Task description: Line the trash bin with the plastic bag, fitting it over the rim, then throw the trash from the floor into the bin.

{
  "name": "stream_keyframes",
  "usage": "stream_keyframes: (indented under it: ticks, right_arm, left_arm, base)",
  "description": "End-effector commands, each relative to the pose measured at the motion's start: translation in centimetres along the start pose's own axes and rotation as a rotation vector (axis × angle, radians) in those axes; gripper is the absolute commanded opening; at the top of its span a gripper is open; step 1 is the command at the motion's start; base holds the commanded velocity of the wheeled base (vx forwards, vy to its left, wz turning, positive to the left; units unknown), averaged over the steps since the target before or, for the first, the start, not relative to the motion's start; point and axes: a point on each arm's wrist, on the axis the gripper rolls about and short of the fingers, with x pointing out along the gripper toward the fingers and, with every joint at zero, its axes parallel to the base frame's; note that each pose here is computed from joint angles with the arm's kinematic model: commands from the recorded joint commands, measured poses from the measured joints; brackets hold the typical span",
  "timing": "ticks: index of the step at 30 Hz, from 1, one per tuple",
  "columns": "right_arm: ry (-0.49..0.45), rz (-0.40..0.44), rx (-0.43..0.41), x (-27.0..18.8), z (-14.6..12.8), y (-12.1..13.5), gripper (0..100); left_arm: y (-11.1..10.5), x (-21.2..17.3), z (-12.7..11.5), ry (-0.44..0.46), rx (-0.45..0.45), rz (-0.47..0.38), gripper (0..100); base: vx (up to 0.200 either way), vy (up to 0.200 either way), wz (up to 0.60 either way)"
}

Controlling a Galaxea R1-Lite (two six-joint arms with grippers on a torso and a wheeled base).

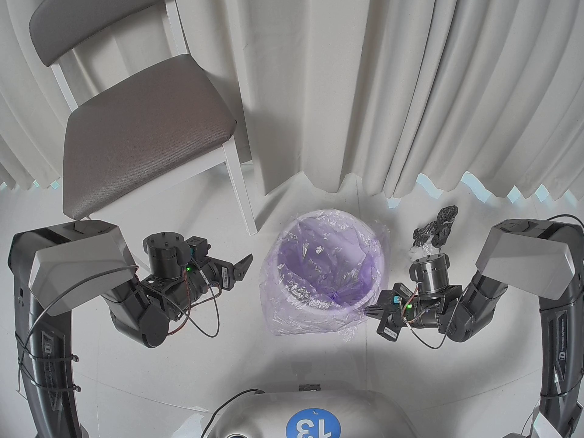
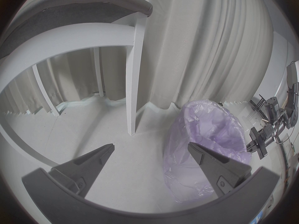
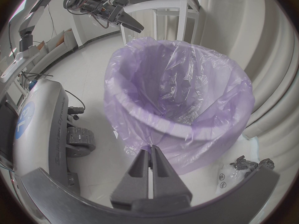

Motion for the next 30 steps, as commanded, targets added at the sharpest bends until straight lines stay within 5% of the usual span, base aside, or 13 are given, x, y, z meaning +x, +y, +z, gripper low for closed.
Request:
stream_keyframes:
  ticks: [1, 13, 14, 30]
  right_arm:
    - [-0.018, -0.021, -0.002, 1.1, -0.2, -0.6, 0]
    - [-0.022, -0.028, -0.006, 1.4, -0.4, -0.7, 0]
    - [-0.024, -0.030, -0.007, 1.4, -0.4, -0.7, 100]
    - [-0.044, -0.075, 0.002, -3.9, 0.7, -1.5, 100]
  left_arm:
    - [0.1, 0.2, -0.3, 0.007, -0.001, 0.001, 100]
    - [0.1, 0.2, -0.4, 0.009, 0.013, 0.001, 100]
    - [0.0, 0.2, -0.4, 0.009, 0.013, -0.001, 100]
    - [-0.1, -0.1, -0.2, -0.011, 0.021, -0.003, 100]
  base:
    - [0.000, 0.000, 0.00]
    - [0.000, 0.000, 0.00]
    - [0.000, 0.000, 0.00]
    - [0.000, 0.000, 0.00]
